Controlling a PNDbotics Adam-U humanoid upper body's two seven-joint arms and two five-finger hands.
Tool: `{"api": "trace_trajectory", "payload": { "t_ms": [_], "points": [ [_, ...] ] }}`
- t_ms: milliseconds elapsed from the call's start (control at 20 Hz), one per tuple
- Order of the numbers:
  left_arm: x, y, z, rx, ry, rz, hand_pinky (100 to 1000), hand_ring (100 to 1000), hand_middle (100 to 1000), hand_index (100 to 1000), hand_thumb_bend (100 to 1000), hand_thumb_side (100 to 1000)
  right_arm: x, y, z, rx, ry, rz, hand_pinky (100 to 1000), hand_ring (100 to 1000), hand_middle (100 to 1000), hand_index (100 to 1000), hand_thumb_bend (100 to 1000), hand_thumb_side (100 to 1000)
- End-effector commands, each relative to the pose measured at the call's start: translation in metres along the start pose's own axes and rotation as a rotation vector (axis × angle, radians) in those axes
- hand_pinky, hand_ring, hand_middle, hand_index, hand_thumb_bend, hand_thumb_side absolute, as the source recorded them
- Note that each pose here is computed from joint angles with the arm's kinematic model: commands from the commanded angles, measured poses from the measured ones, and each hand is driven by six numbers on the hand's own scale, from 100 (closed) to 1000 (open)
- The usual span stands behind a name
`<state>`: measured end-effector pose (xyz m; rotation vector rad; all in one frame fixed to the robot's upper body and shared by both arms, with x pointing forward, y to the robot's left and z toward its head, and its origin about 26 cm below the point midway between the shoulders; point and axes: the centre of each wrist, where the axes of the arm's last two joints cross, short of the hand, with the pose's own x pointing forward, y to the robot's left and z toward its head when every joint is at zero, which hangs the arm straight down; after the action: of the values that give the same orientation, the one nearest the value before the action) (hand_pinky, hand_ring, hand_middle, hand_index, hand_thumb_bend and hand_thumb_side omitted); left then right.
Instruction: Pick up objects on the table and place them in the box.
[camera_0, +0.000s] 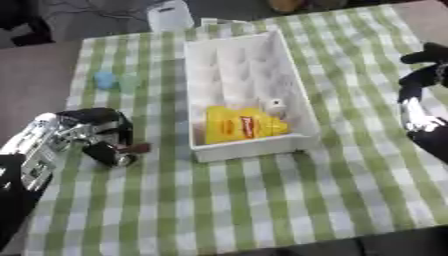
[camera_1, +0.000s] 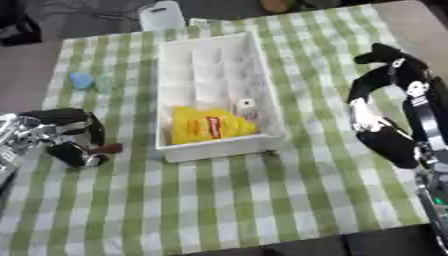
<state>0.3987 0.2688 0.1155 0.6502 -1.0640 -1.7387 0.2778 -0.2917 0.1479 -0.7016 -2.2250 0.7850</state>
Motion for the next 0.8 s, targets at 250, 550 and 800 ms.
{"api": "trace_trajectory", "payload": {
  "t_ms": [250,550,800],
  "points": [
    [-0.0038,0.0088,0.0032,0.055,0.027,0.000,763,743,514,621,334,259,0.0052,-0.0074,-0.0056,-0.007,-0.038,0.011,564,609,727,940,100,515],
    [-0.0045,0.0079,0.0013,0.046,0.033,-0.006,764,742,514,622,366,179,0.0053,-0.0073,-0.0057,-0.007,-0.039,0.010,564,609,727,940,100,515],
    [-0.0045,0.0063,-0.0014,0.020,0.025,-0.023,769,750,524,634,392,181,0.0053,-0.0074,-0.0058,-0.007,-0.039,0.009,564,609,727,940,100,516]
  ]
}}
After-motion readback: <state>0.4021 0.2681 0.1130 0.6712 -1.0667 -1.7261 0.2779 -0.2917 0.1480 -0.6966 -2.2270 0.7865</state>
